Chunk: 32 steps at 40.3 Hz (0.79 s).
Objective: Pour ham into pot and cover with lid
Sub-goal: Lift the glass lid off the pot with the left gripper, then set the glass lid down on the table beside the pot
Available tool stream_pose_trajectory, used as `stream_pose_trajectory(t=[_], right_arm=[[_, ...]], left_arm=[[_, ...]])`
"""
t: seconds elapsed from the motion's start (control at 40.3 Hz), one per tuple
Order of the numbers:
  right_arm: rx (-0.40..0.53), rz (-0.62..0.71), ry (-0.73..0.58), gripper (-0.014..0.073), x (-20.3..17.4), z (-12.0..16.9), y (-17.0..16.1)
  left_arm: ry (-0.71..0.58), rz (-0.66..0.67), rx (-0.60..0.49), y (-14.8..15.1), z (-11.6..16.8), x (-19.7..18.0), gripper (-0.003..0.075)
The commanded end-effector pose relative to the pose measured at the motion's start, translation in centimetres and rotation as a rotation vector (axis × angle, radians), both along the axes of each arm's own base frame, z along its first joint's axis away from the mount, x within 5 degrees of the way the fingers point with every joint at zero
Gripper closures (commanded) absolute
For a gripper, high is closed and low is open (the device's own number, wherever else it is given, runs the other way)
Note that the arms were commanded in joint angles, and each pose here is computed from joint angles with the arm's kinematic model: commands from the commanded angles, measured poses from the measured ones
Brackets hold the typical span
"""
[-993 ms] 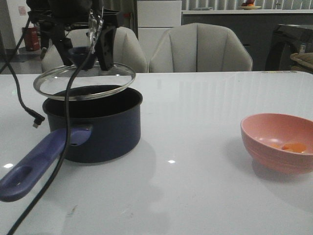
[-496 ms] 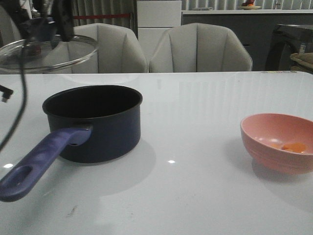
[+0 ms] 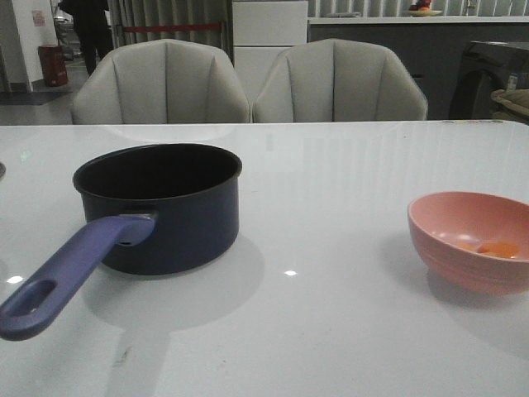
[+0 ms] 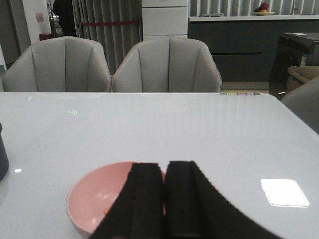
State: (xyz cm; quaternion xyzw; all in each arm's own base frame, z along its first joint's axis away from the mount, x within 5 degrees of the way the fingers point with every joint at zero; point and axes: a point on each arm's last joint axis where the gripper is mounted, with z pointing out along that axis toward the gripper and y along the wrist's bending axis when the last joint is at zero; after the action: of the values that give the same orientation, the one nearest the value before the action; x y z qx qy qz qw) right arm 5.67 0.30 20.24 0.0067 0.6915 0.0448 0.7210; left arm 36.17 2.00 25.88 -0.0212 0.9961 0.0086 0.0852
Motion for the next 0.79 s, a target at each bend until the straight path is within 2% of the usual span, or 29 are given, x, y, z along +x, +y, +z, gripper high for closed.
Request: stream_pose_trajectory(t=[0.0,0.124,0.298,0.546,0.62,0.769], right_arm=[[-0.007,-0.007,-0.088,0.0436,-0.2,0.5,-0.1],[-0.007,-0.007,-0.088,0.0436,-0.2,0.5,-0.1],[-0.007,-0.007,-0.088,0.0436,-0.2,0.5,-0.1],[-0.007,-0.007,-0.088,0.0436,-0.2,0.5,-0.1],[-0.007,-0.007,-0.088,0.0436,-0.2,0.5,-0.1],[-0.007,-0.007,-0.088,0.0436,-0.2,0.5,-0.1]], left_arm=[[-0.132,-0.004,-0.005,-0.2,1.4,-0.4,0.0427],[-0.168,-0.002,-0.008,-0.2,-0.3,-0.4,0.0427],[-0.221,-0.018,-0.003,-0.2,-1.3,0.0,0.0426],[-0.148,-0.032,-0.044,-0.6,-4.0,0.7,0.0422],[-0.132,-0.025,-0.058,-0.7,-4.6,0.9,0.0391],[-0.105,-0.042,-0.06,-0.8,-5.2,0.9,0.0269]])
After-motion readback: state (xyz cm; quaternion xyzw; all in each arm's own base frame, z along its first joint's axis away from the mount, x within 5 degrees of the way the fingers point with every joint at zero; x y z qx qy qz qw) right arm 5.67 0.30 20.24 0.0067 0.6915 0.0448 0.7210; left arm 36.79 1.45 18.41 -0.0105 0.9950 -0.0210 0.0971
